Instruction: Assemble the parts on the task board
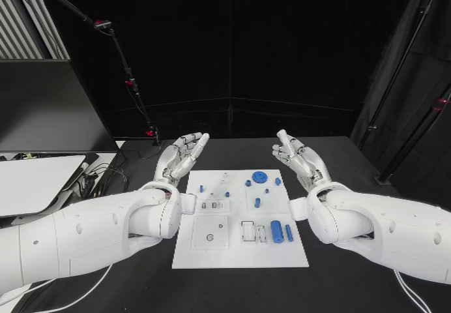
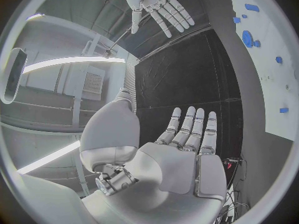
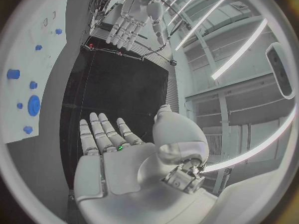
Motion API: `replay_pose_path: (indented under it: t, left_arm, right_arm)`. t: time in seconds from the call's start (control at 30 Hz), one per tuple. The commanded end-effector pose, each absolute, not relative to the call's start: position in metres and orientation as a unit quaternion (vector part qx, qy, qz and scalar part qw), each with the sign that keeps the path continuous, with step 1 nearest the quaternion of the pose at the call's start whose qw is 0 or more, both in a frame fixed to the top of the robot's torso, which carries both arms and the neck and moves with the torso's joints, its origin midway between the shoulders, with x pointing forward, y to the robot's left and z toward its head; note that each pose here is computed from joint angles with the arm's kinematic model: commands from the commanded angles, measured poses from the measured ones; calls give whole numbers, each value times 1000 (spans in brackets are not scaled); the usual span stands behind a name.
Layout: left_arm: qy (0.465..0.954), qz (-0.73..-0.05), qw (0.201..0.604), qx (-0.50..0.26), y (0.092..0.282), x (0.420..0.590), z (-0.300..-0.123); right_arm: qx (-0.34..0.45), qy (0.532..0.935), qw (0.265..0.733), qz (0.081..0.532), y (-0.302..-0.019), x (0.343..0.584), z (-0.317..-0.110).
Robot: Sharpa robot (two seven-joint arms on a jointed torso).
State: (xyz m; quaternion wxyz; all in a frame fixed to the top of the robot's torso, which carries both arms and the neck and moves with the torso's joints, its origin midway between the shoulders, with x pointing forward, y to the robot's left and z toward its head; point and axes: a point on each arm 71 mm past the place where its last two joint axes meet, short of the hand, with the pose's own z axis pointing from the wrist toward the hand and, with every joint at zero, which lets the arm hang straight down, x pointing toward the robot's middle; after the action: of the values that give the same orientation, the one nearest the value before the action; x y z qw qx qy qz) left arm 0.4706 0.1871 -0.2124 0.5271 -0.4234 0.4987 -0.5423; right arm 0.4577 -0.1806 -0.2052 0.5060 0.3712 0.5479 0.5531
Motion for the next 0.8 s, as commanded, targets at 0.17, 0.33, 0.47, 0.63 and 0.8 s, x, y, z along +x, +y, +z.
replay_pose_path:
  t: [0.17, 0.33, 0.47, 0.63, 0.8]
  left_arm:
    - [396, -652, 580, -287, 181, 464, -182]
    - [390, -658, 582, -275, 180, 464, -180]
    - [394, -658, 579, -277, 180, 468, -182]
    - [395, -658, 577, -278, 180, 468, -182]
    - [397, -660, 573, -280, 181, 468, -181]
  right_arm:
    - [288, 568, 503, 585, -170, 453, -197]
    - [288, 568, 503, 585, -170, 453, -197]
    - [291, 573, 500, 581, -174, 456, -199]
    - [291, 575, 498, 581, -175, 455, -199]
    - [293, 578, 494, 579, -177, 455, -200]
